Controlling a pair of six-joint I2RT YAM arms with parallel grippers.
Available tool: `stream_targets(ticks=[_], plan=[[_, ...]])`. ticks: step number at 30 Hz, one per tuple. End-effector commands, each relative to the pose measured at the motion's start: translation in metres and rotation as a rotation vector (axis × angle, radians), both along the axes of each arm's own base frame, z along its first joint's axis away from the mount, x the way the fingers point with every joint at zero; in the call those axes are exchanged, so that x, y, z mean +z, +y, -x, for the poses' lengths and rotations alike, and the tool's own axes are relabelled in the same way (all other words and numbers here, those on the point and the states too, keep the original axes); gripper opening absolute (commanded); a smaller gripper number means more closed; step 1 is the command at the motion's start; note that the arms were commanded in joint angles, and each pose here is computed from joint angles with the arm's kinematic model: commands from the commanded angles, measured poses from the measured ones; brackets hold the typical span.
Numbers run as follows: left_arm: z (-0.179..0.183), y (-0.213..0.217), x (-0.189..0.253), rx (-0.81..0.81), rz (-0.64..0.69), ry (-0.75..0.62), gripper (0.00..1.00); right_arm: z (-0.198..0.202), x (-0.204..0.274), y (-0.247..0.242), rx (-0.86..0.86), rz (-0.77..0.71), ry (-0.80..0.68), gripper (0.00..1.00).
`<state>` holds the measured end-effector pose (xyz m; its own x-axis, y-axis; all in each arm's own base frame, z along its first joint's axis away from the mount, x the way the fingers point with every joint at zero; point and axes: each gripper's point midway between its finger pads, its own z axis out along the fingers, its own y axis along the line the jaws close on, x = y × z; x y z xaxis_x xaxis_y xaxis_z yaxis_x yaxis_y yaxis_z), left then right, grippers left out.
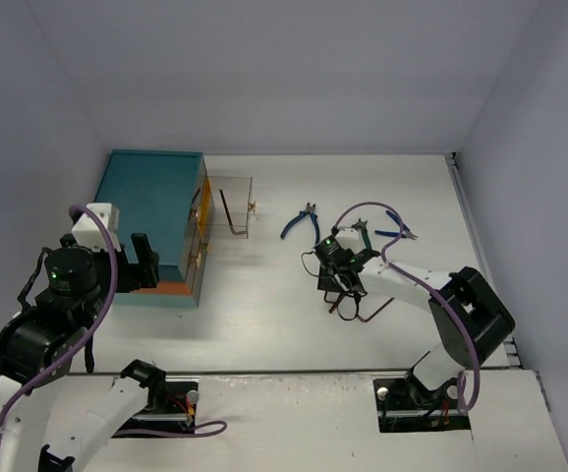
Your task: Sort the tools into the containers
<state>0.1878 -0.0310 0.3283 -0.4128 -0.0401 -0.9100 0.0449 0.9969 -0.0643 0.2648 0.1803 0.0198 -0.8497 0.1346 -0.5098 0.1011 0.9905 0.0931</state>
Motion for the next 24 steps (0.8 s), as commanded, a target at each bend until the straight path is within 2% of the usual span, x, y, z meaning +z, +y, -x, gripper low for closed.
stream_targets(ticks=[1, 10, 14, 20, 22, 24], plan=[[-0.004, -0.004, 0.007, -0.011, 0.017, -0.027, 0.81, -0.017, 0.005, 0.013, -0.048, -0.018, -0.025, 0.37], [-0.001, -0.004, 0.008, -0.01, 0.023, -0.03, 0.81, -0.015, -0.02, 0.005, -0.089, 0.063, 0.046, 0.24], [0.0, -0.003, 0.009, -0.011, 0.023, -0.036, 0.81, -0.006, -0.034, 0.002, -0.084, 0.077, 0.094, 0.0], [0.0, -0.003, 0.009, -0.008, 0.02, -0.035, 0.81, -0.009, -0.025, 0.019, 0.003, 0.07, 0.078, 0.0], [-0.001, -0.002, 0.01, -0.008, 0.02, -0.037, 0.81, -0.017, -0.006, 0.031, 0.056, 0.06, 0.023, 0.0], [-0.001, -0.001, 0.011, -0.002, 0.016, -0.042, 0.81, -0.034, 0.037, 0.051, 0.114, 0.014, -0.087, 0.0]])
